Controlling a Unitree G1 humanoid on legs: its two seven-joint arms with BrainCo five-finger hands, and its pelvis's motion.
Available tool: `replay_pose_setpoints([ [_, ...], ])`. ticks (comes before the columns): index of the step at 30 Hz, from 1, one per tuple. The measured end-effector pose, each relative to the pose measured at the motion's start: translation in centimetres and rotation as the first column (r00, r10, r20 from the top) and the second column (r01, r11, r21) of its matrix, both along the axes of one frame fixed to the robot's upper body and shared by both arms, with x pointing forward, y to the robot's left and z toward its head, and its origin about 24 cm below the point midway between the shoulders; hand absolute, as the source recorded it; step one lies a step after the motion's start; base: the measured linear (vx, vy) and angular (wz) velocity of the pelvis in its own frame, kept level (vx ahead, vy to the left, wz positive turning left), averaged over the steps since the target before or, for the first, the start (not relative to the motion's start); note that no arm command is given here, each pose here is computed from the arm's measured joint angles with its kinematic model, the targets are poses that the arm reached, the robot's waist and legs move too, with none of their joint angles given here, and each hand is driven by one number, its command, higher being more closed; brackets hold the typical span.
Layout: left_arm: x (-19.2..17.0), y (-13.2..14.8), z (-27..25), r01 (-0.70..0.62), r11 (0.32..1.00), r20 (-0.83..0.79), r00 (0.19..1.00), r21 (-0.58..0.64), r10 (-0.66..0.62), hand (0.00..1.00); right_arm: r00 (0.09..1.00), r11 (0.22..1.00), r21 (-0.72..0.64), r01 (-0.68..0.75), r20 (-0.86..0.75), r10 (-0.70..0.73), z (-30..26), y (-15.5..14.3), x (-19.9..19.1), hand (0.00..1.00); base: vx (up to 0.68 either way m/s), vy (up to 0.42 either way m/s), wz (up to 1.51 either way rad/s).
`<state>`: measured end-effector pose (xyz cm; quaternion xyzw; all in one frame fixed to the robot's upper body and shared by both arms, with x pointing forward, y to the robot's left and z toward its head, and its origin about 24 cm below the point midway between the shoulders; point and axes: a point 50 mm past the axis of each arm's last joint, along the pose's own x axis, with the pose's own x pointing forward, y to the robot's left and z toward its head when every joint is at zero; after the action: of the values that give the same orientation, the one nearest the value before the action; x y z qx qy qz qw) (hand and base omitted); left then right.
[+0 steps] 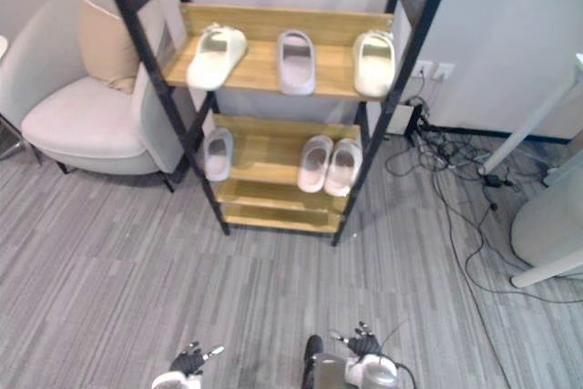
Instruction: Organize the slippers on the shoe rack
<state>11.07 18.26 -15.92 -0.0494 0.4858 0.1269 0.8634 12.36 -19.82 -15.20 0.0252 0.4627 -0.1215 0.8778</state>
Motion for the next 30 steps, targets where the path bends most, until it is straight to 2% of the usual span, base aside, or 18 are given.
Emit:
replay_pose_setpoints([
  [8, 0.9, 0.3, 0.5, 0.045, 0.999, 0.046, 0.998, 0.026, -0.046, 0.0, 0.999, 0.999, 0.013, 0.036, -0.024, -0.036, -0.3, 0.1, -0.6, 0.0, 0.29, 0.053, -0.02],
  [13, 1.2, 1.4, 0.6, 0.07, 0.996, 0.033, 0.997, 0.059, -0.072, 0.0, 0.999, 0.998, 0.06, 0.032, -0.027, -0.031, -0.5, 1.9, -0.5, 0.0, 0.37, 0.149, -0.14],
  [21, 0.3, 1.2, 0.1, 0.139, 0.988, -0.022, 0.99, 0.066, -0.138, 0.0, 1.0, 0.999, 0.05, -0.009, -0.019, 0.01, -0.4, 1.8, -0.3, 0.0, 0.25, 0.099, -0.01],
  [24, 0.2, 1.3, 0.1, 0.136, 0.988, -0.025, 0.991, 0.067, -0.135, 0.0, 1.0, 0.999, 0.046, -0.011, -0.012, 0.011, -0.3, 1.7, -0.1, 0.0, 0.24, -0.143, 0.47],
  [30, -0.5, 0.2, -0.3, 0.136, 0.99, -0.053, 0.99, 0.038, -0.134, 0.0, 0.996, 1.0, 0.011, 0.007, -0.094, -0.006, -0.9, 0.0, -2.1, 0.0, 0.16, -0.14, -0.01],
])
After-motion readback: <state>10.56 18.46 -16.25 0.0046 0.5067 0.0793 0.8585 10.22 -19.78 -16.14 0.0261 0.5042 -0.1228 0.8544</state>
